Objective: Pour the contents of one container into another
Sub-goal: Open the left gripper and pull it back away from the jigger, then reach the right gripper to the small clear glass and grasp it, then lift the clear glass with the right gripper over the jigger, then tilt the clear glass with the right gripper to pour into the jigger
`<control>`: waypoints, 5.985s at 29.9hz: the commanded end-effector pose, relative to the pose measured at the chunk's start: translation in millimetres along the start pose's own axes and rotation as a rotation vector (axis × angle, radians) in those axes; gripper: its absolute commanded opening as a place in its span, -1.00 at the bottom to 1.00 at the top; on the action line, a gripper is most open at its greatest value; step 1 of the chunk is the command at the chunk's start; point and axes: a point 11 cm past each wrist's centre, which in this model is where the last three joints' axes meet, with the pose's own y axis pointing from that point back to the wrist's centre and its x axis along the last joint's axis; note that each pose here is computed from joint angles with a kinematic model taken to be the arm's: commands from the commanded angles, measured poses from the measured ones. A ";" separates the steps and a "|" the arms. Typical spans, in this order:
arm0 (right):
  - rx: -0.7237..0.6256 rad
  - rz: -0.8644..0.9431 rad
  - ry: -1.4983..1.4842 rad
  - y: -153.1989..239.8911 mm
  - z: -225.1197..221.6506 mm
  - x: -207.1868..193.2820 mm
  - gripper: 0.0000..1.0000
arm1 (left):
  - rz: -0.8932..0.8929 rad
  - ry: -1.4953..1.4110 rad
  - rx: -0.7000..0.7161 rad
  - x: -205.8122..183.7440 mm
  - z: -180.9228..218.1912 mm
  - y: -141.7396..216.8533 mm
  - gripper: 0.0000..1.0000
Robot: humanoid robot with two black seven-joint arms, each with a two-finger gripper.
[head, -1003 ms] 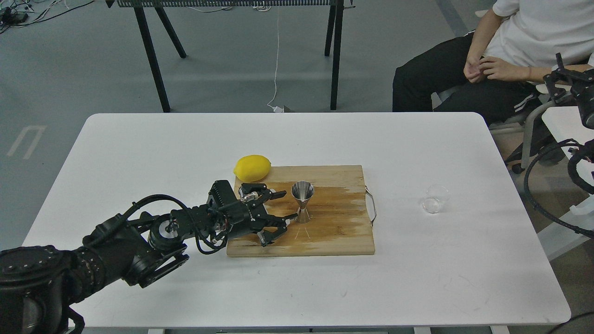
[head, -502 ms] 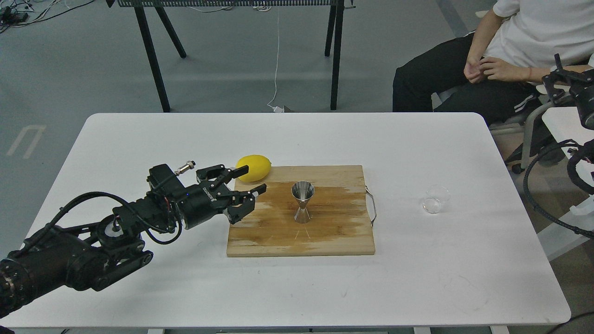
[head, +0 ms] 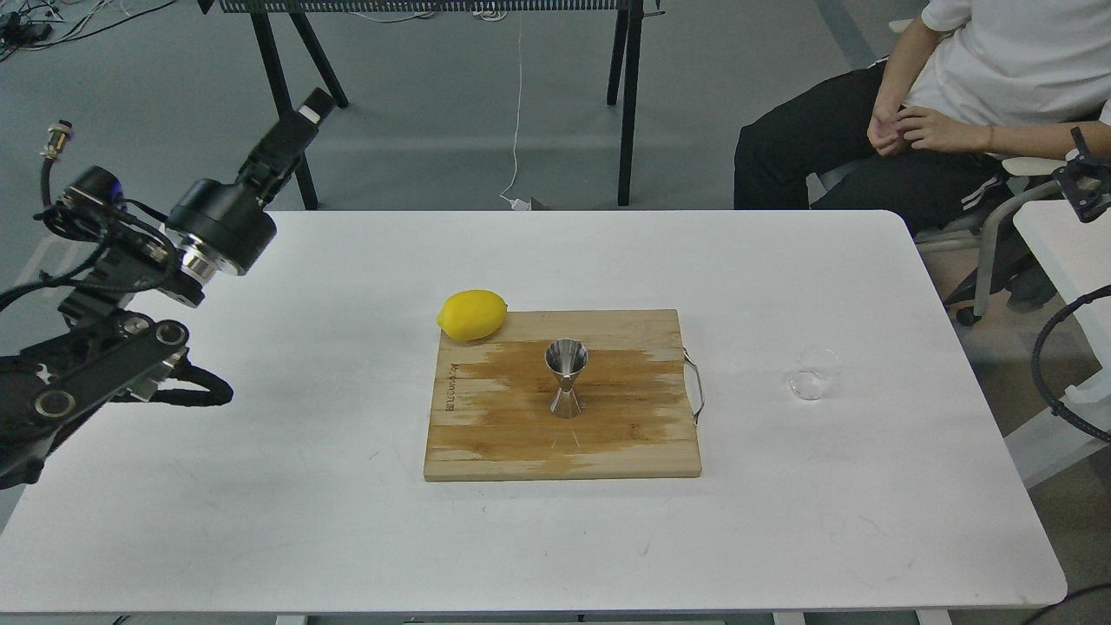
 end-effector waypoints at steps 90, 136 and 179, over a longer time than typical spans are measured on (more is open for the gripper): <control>-0.527 0.409 -0.650 134.8 293.3 25.5 0.41 | 0.326 0.994 -0.170 80.8 -47.7 10.6 1.00; -0.820 -0.134 -0.197 118.7 292.3 -206.8 -0.47 | 0.341 0.963 -0.161 94.0 -49.1 19.8 1.00; -0.668 -0.452 0.714 161.0 358.9 -256.8 -0.50 | 0.358 0.957 -0.142 97.2 -56.4 30.3 1.00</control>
